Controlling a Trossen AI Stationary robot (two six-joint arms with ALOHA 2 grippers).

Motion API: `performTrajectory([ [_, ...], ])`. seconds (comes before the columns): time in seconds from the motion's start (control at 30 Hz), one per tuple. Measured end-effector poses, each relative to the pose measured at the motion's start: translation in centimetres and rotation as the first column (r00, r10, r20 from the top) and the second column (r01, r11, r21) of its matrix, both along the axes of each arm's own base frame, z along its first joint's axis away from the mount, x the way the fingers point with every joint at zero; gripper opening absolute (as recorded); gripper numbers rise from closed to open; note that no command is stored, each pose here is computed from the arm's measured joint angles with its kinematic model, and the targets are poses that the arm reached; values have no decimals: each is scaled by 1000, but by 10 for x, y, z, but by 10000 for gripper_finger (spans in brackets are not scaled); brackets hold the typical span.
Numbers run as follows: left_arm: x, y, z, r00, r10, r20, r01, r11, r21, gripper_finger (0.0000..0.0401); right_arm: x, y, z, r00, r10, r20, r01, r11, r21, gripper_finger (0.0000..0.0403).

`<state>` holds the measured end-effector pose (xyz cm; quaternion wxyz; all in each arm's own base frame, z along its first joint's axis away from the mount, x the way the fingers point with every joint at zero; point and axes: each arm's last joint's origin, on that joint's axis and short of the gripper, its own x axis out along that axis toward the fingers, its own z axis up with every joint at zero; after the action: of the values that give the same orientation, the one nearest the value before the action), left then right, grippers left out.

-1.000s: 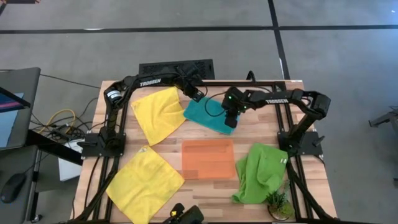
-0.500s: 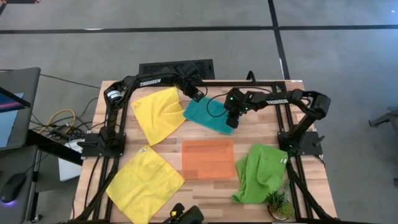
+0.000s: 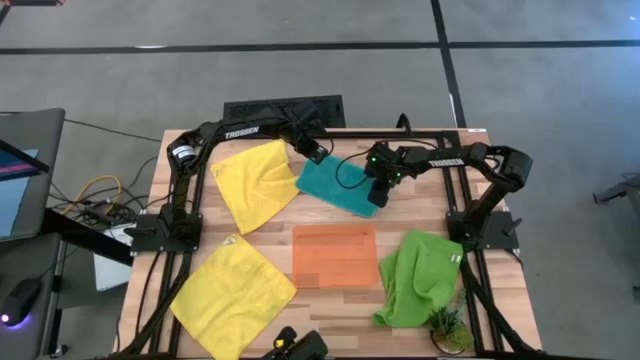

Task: Fold microfiber towels
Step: Fold the blue towel

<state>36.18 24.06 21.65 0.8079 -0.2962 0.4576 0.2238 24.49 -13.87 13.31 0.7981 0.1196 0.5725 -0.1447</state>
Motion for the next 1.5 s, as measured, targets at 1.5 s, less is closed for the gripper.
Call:
performTrajectory([
  [1.5, 21, -21, 3, 995, -91, 29, 88, 991, 101, 0, -17, 6, 9, 963, -73, -260, 108, 986, 124, 131],
])
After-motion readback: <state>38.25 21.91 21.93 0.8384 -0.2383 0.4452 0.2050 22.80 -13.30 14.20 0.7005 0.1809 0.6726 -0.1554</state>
